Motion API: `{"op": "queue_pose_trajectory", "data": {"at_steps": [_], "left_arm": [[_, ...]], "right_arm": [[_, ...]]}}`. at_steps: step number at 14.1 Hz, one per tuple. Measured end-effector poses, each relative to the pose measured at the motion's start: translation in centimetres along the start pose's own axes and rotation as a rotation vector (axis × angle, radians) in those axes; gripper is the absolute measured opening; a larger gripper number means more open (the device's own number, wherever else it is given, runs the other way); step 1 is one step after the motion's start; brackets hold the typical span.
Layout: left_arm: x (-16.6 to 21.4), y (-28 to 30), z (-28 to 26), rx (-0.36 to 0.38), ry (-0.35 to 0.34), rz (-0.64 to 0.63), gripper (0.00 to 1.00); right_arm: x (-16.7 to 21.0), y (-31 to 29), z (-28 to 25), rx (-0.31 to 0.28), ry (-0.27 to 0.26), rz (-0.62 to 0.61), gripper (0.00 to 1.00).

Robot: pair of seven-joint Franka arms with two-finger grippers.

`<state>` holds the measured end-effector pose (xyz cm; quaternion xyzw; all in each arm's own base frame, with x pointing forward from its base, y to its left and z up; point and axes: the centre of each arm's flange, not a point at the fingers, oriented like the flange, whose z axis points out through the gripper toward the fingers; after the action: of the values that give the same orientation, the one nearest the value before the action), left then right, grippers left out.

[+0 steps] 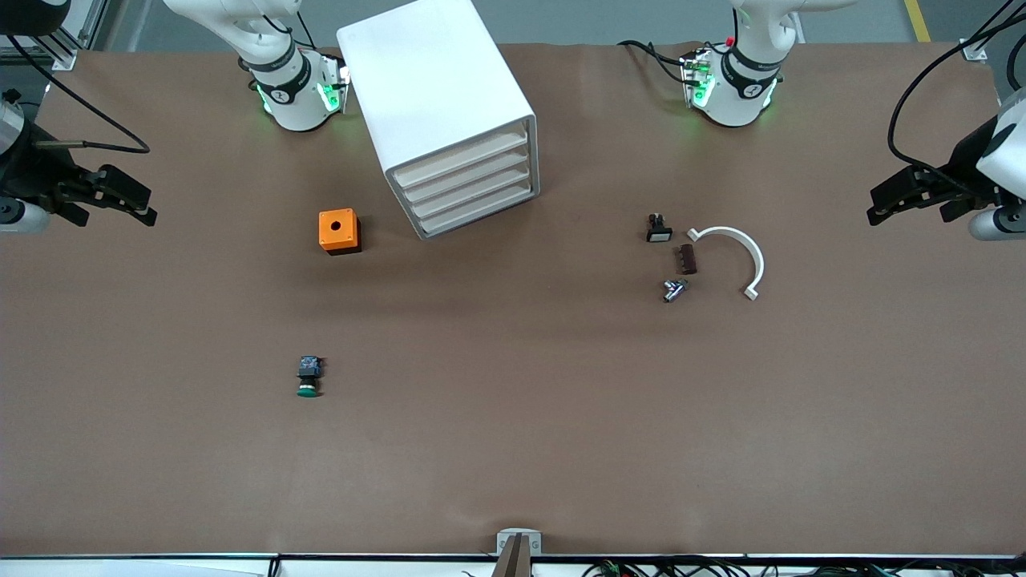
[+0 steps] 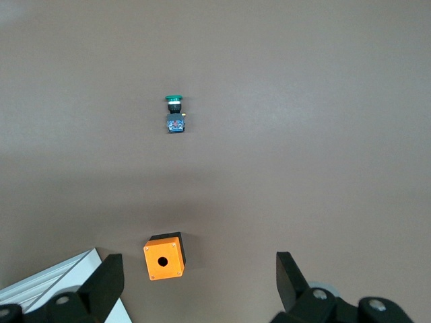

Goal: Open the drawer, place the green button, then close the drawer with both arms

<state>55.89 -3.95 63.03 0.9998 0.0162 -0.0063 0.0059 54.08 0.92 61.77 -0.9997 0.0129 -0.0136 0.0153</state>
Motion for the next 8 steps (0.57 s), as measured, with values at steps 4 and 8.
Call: {"op": "queue_pose_trajectory", "data": {"at_steps": [4,8], "left_arm": [[0.01,-0.03,0.03,0.000,-0.001,-0.001,1.00],[0.00,-0.11,0.05,0.000,-0.002,-0.002,1.00]], "right_arm": [[-0.01,-0.02,0.01,0.001,-0.001,0.000,1.00],[-0.08,-0.01,0.07,0.001,-0.008,0.000,1.00]]}}
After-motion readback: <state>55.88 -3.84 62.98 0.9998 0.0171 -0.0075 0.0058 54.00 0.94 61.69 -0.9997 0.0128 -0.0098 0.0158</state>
